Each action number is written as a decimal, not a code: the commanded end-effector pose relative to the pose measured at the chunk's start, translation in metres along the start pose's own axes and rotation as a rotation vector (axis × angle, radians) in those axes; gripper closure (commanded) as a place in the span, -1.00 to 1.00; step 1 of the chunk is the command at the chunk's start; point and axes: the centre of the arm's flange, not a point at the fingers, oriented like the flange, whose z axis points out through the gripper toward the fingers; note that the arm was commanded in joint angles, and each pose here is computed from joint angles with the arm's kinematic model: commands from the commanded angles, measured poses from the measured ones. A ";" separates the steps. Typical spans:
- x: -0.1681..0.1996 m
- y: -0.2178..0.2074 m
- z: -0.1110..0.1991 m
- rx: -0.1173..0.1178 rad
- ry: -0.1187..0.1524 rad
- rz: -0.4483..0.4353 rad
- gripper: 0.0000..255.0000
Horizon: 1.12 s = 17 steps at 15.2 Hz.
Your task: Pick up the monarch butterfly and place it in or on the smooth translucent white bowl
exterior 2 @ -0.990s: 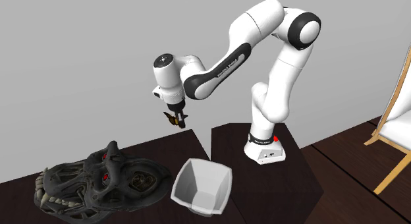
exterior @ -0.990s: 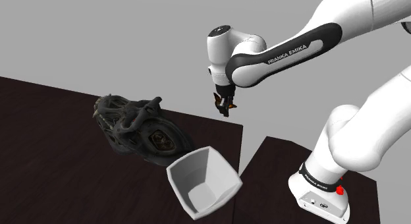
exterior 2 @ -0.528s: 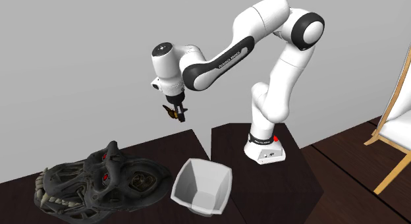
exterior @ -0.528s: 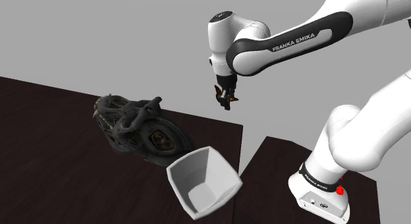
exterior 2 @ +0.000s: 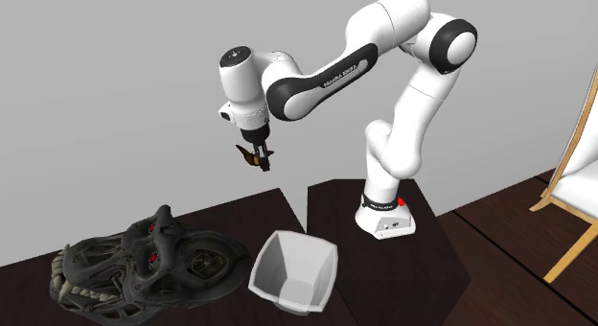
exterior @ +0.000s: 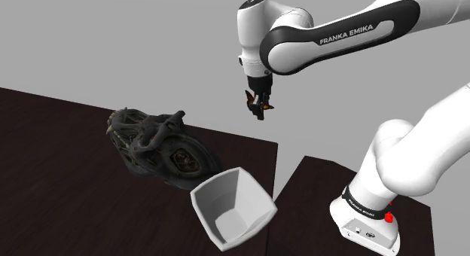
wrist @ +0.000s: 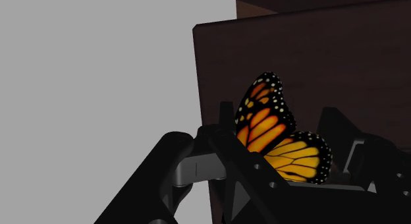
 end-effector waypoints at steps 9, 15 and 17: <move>-0.024 -0.124 -0.029 0.000 -0.001 0.000 1.00; -0.039 -0.200 -0.045 0.000 -0.001 0.000 1.00; -0.045 -0.225 -0.051 0.000 -0.001 0.000 1.00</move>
